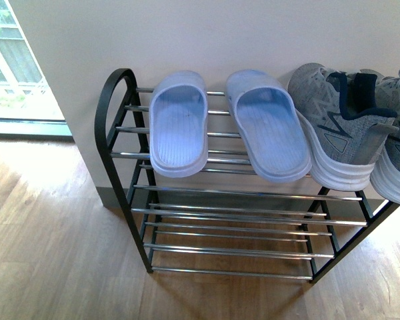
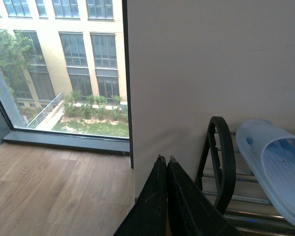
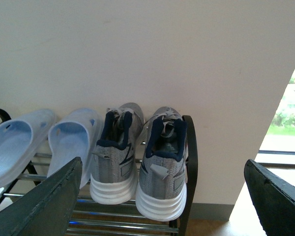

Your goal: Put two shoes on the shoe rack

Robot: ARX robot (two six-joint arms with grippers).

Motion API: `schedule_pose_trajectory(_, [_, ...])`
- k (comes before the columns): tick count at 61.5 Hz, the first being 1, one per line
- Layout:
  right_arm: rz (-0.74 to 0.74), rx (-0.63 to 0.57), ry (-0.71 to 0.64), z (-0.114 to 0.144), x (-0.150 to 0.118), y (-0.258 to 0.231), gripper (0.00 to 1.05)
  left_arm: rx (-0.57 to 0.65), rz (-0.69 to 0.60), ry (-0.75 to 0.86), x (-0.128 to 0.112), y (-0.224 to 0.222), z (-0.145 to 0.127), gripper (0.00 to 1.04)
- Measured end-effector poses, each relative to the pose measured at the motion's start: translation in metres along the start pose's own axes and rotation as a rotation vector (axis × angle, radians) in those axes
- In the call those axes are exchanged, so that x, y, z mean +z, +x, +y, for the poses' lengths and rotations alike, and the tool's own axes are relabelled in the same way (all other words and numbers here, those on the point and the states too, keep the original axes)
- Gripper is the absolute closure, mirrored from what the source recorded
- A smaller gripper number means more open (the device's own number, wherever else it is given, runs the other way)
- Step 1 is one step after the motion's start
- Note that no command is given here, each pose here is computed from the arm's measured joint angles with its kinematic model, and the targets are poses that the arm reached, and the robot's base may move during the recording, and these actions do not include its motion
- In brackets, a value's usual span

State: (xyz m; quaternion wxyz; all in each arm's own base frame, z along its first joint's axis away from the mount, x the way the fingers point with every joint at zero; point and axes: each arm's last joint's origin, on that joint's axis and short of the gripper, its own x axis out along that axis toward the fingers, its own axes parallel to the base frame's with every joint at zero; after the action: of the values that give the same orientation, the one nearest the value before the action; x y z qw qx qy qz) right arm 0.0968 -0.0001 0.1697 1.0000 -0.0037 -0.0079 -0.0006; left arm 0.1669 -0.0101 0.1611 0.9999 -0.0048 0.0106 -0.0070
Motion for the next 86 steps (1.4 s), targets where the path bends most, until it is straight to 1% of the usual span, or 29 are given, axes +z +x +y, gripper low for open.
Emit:
schedule_pose_trajectory(2, [0.0,0.0,0.0,0.0,0.0,0.0,0.09,-0.014,0.0,0.001,0.0,-0.003,0.003,1.04])
schedule_pose_trajectory(9, [0.0,0.0,0.0,0.0,0.0,0.0,0.09,0.016,-0.011,0.001,0.002,-0.01,0.009,1.04])
schedule_pose_trajectory(23, [0.0,0.0,0.0,0.0,0.0,0.0,0.09,0.01,-0.01,0.001,0.002,-0.024,0.009,1.04])
schedule_pose_trajectory(45, [0.0,0.0,0.0,0.0,0.0,0.0,0.09,0.01,-0.033,0.001,0.009,-0.043,0.009,1.04])
schedule_pose_trajectory(86, [0.0,0.0,0.0,0.0,0.0,0.0,0.09,0.01,-0.036,0.001,0.009,-0.059,0.009,1.04])
